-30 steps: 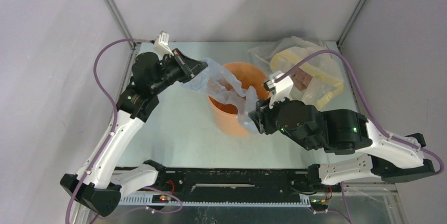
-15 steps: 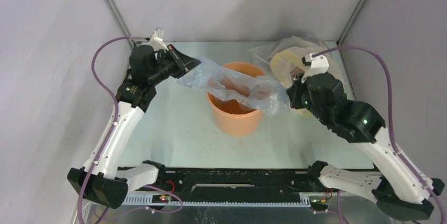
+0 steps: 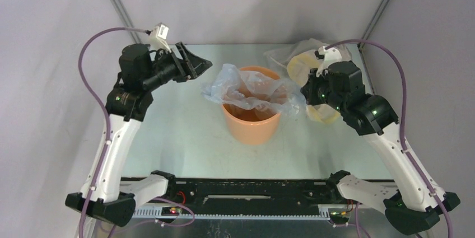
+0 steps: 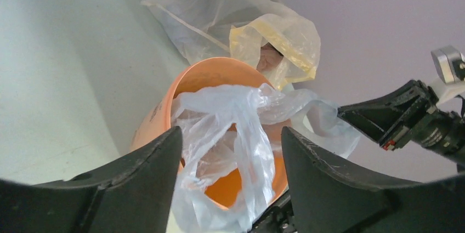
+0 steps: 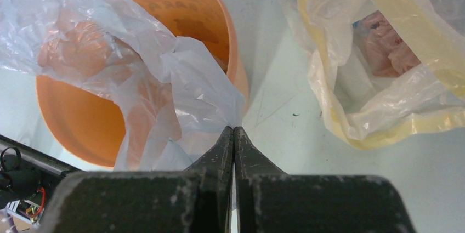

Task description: Put the trash bags into the trash bin

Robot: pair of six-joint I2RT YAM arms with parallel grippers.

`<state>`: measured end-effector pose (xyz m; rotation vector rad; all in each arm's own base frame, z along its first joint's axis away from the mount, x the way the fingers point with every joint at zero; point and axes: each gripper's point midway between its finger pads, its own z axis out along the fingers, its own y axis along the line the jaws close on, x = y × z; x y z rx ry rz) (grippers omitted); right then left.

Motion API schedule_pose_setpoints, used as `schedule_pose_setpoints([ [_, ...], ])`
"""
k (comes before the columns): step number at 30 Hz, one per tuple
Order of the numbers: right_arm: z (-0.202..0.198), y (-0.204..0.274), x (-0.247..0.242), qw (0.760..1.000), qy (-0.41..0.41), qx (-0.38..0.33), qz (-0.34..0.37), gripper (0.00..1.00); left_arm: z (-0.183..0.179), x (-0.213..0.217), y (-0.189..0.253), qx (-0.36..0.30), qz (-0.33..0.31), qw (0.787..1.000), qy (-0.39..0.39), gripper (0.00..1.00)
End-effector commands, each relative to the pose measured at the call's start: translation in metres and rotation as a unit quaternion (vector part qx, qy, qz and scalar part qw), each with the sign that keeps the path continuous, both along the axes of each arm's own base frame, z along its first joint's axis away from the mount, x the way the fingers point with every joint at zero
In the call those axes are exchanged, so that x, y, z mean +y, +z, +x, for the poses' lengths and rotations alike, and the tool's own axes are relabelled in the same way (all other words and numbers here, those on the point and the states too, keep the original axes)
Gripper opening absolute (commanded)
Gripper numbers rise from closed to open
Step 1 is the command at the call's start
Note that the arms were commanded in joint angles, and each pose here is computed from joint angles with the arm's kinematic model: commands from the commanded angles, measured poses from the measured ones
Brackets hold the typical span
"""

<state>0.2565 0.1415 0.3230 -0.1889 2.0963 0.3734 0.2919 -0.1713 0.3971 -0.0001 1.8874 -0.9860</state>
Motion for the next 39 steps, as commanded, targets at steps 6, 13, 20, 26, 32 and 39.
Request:
schedule_pose_setpoints([
  [6,0.001,0.020,0.015,0.999,0.041,-0.025,0.021,0.00,-0.040,0.008,0.009,-0.133,0.191,0.972,-0.014,0.95],
  [13,-0.001,0.018,0.016,0.999,0.045,-0.019,0.023,0.00,-0.029,0.009,-0.005,-0.154,0.292,0.944,0.014,1.00],
  [20,-0.001,0.016,0.015,0.999,0.043,-0.016,0.019,0.00,-0.025,-0.016,-0.024,-0.154,0.345,0.925,-0.040,0.95],
  [26,0.000,0.012,0.008,1.000,0.026,-0.011,0.008,0.00,-0.015,0.000,-0.029,-0.118,0.371,0.921,0.009,0.27],
  [32,0.003,0.011,-0.015,0.999,-0.025,-0.016,-0.013,0.00,-0.027,0.011,-0.014,-0.090,0.308,0.946,0.037,0.00],
  [39,0.007,0.020,-0.045,0.995,-0.087,-0.028,-0.034,0.00,-0.038,0.025,-0.003,-0.049,0.215,0.975,0.037,0.00],
])
